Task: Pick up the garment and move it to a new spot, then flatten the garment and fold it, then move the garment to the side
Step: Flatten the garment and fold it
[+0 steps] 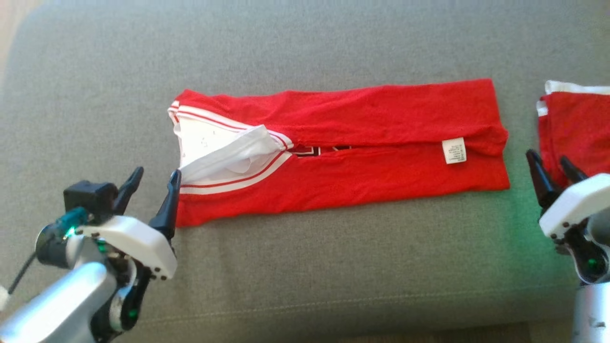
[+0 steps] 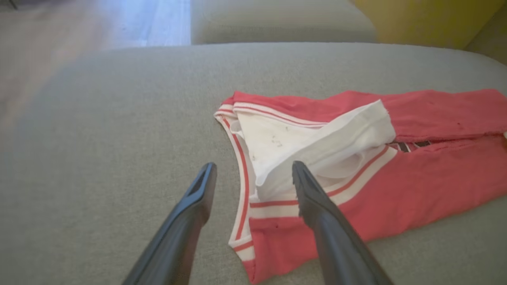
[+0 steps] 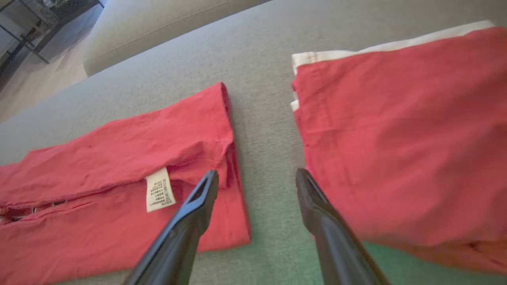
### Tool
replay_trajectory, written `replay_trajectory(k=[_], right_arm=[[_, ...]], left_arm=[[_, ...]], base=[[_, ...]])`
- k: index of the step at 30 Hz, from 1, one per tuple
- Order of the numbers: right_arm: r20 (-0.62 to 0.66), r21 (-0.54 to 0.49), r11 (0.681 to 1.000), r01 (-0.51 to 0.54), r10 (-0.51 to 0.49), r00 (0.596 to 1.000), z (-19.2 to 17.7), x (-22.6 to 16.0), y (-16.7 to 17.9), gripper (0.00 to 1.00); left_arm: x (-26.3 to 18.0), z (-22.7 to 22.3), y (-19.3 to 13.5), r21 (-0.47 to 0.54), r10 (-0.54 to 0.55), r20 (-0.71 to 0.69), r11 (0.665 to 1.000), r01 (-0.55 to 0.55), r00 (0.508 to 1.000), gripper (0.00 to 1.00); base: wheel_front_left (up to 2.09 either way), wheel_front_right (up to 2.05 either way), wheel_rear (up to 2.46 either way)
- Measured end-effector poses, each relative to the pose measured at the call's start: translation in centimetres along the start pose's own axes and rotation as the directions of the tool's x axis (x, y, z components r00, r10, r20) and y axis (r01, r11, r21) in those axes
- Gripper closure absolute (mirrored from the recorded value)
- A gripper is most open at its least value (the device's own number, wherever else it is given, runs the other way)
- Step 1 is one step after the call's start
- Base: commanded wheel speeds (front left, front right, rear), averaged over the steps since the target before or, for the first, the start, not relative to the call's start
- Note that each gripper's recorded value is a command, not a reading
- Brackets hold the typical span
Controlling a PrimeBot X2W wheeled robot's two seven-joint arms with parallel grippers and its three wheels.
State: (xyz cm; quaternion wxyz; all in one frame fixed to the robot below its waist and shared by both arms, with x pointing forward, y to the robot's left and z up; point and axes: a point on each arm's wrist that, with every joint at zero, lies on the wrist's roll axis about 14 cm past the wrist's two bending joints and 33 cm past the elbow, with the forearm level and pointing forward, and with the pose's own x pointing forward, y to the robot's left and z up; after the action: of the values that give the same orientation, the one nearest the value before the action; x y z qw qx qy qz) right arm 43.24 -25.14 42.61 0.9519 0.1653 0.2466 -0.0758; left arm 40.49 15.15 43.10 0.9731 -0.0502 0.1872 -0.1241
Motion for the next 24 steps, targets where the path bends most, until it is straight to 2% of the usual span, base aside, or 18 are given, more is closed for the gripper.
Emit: replay_trajectory(k=[2, 6, 11, 16, 24], right_arm=[[0.017, 0.022, 1.000, 0.020, -0.020, 1.000, 0.2, -0.4, -0.8, 0.00], [-0.003, 0.097, 0.995, 0.025, -0.025, 1.000, -1.0, 0.1, -1.1, 0.00], [0.009, 0.135, 0.991, -0.006, 0.005, 1.000, -0.9, 2.3, 0.9, 0.00], [0.004, 0.109, 0.994, -0.012, 0.011, 1.000, -1.0, 4.2, 2.6, 0.00], [-0.098, 0.016, 0.999, 0.049, -0.047, 0.994, -3.9, 5.6, 2.4, 0.00]], left_arm=[[-0.4, 1.4, -0.3, 0.031, 0.023, 0.059, 0.999, -0.024, 0.998, 0.00], [-1.4, 4.1, -1.9, 0.023, 0.026, 0.174, 0.999, -0.031, 0.984, 0.00], [-3.3, 6.0, -2.7, 0.010, 0.065, 0.290, 0.997, -0.071, 0.955, 0.00], [-5.0, 5.1, -3.3, -0.032, 0.102, 0.313, 0.995, -0.097, 0.944, 0.00], [-6.0, 3.9, -4.3, -0.046, 0.095, 0.315, 0.995, -0.085, 0.944, 0.00]], base=[[0.00, 0.00, 0.00], [0.00, 0.00, 0.00], [0.00, 0.00, 0.00], [0.00, 0.00, 0.00], [0.00, 0.00, 0.00]])
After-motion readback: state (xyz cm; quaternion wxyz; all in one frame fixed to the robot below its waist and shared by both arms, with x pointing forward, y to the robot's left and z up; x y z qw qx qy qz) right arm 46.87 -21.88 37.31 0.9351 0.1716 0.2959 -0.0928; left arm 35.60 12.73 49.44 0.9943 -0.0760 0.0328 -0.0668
